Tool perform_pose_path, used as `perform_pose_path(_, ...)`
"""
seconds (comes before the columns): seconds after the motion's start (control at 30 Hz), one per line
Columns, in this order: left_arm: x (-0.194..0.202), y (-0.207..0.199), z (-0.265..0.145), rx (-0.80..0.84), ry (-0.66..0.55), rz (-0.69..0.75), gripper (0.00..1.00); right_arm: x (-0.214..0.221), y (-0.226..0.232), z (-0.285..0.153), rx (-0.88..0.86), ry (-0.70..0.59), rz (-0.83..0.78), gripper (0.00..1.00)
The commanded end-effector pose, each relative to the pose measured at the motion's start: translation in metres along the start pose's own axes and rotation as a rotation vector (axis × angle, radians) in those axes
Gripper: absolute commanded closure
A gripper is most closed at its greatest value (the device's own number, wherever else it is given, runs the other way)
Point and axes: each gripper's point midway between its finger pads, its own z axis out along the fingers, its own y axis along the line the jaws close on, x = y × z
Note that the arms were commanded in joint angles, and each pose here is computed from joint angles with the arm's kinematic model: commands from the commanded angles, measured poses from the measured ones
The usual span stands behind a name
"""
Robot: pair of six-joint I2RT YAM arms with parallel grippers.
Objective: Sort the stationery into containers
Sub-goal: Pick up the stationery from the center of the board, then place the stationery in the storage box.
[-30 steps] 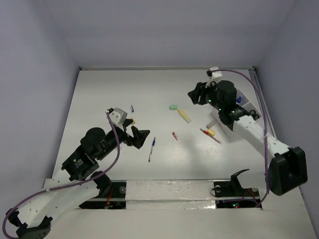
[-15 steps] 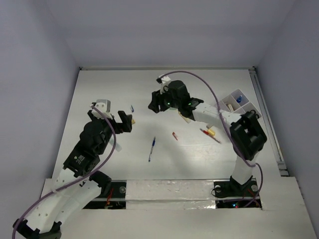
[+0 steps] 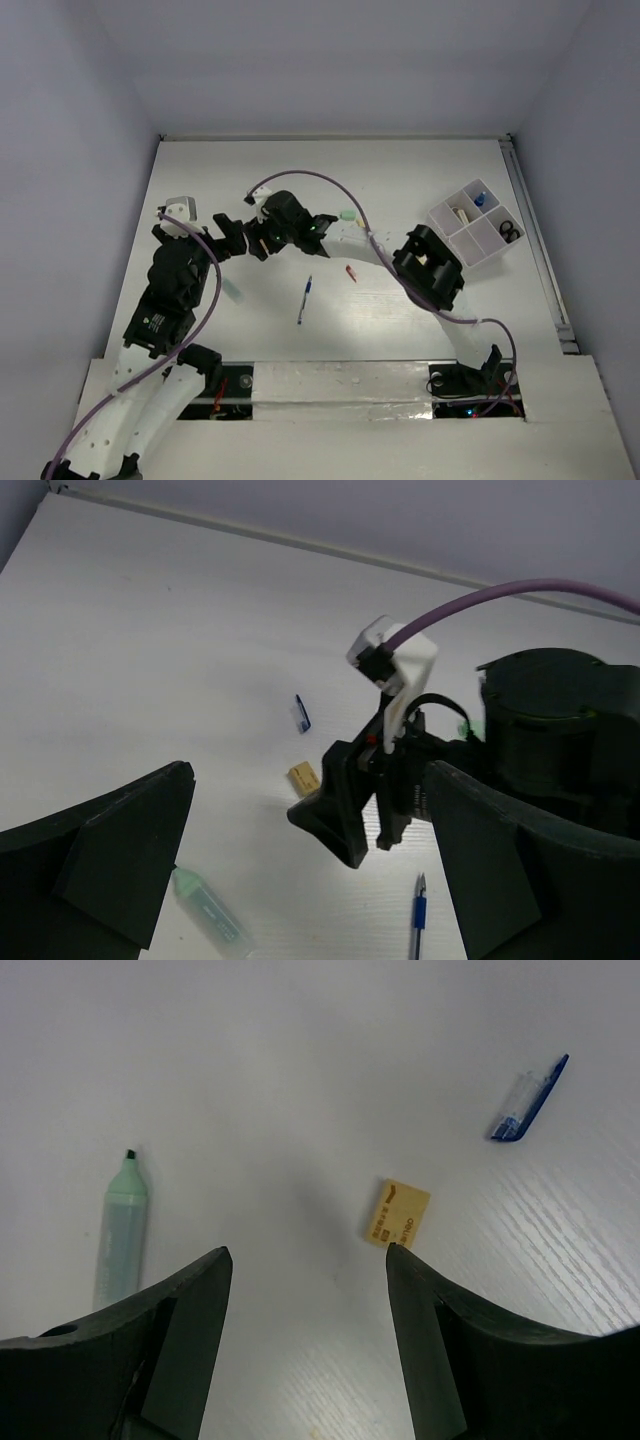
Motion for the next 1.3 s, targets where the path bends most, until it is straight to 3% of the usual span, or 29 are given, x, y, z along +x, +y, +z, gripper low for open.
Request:
perform_pose_path(0.0,-0.022,-0.011,-0.001,0.046,-0.063,-0.022,0.01,0.003,-0.017,0.008,0.107,0.039,-0.04,0.31)
perform_pose_path(0.27,-0.026,-0.017,-0.005,0.087,-0.078,-0.025,0.01,0.034,-0.041,0.033,0.236,0.11,-0.034,0.37)
perform_pose_path(0.37,-0.028,-0.018,-0.007,0.094,-0.086,-0.028,0.01,0.04,-0.042,0.04,0.238,0.11,-0.014,0.54)
perform_pose_path(0.5,-0.031,-0.019,-0.01,0.107,-0.101,-0.03,0.01,0.036,-0.047,0.041,0.275,0.08,0.017,0.93)
perform_pose_path(0.63,-0.033,-0.023,-0.012,0.133,-0.109,-0.025,0.01,0.0,-0.057,0.009,0.346,-0.041,0.036,1.0)
perform_pose_path(0.67,-0.034,-0.026,-0.015,0.152,-0.114,-0.024,0.01,-0.034,-0.056,-0.019,0.35,-0.115,0.048,1.0)
perform_pose_path(0.7,-0.034,-0.027,-0.015,0.162,-0.115,-0.023,0.01,-0.019,-0.068,-0.034,0.384,-0.097,0.06,1.0)
perform_pose_path(0.77,-0.033,-0.037,-0.02,0.219,-0.113,-0.016,0.01,-0.036,-0.091,-0.073,0.432,-0.168,0.092,1.0)
perform_pose_path(0.8,-0.033,-0.043,-0.022,0.247,-0.111,-0.014,0.01,-0.064,-0.096,-0.116,0.464,-0.253,0.113,1.0)
perform_pose_path(0.83,-0.034,-0.046,-0.024,0.267,-0.113,-0.012,0.01,-0.037,-0.122,-0.136,0.53,-0.21,0.141,1.0)
perform_pose_path(0.9,-0.035,-0.051,-0.028,0.296,-0.121,-0.008,0.01,-0.026,-0.146,-0.179,0.616,-0.218,0.185,1.0)
perform_pose_path(1.1,-0.036,-0.066,-0.041,0.378,-0.126,0.0,0.01,0.062,-0.216,-0.337,1.006,-0.159,0.371,1.0)
perform_pose_path(1.27,-0.036,-0.074,-0.05,0.42,-0.131,-0.001,0.01,0.113,-0.229,-0.434,1.231,-0.179,0.52,1.0)
